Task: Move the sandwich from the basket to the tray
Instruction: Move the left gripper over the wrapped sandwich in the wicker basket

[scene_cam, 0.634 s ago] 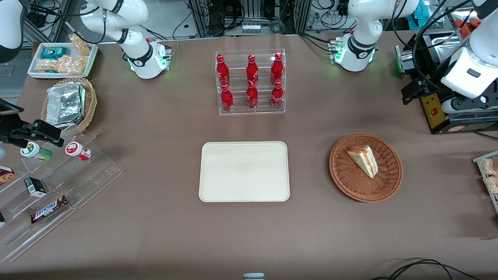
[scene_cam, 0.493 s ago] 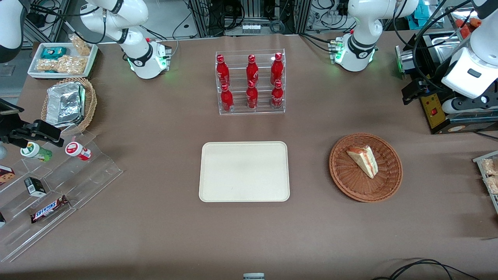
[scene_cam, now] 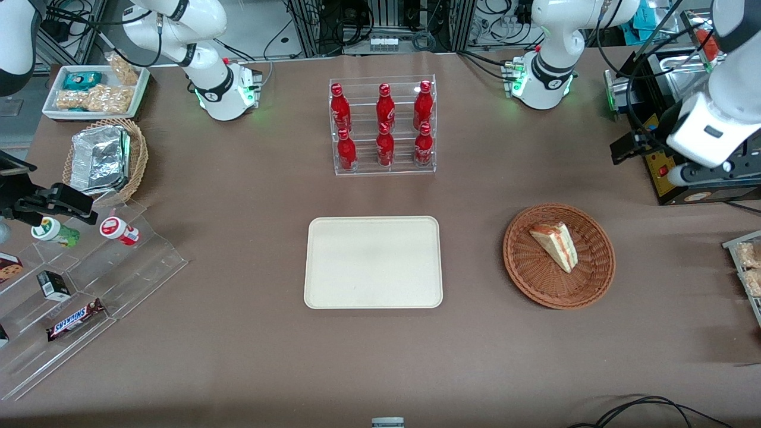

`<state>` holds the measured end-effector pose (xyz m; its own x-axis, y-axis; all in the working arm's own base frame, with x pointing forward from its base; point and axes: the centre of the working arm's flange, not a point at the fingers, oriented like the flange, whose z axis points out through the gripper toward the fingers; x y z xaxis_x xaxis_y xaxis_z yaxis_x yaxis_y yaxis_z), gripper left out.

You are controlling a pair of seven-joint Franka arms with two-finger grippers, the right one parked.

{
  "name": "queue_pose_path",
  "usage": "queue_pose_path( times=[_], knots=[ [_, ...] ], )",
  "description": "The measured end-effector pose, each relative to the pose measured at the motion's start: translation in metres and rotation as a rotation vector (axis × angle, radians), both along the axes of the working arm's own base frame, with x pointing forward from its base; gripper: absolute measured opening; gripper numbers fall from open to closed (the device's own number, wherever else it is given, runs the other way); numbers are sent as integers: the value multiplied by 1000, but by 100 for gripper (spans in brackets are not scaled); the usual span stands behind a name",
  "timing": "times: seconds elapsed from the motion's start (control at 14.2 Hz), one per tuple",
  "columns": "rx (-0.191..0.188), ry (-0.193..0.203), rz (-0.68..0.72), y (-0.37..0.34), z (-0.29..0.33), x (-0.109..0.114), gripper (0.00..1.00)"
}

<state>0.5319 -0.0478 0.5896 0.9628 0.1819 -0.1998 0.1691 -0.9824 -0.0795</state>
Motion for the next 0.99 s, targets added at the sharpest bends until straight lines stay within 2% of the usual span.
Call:
queue_pose_path(
  times=[0.14,0.21,0.28,0.49,0.7,0.99],
  knots=[
    [13,63,85,14,-35,13,100],
    [19,72,121,17,-55,21,100],
    [26,65,162,17,-77,29,100],
    [39,1,291,14,-139,38,100],
    [21,-72,396,6,-186,34,100],
    [5,-130,437,5,-231,23,100]
  ],
)
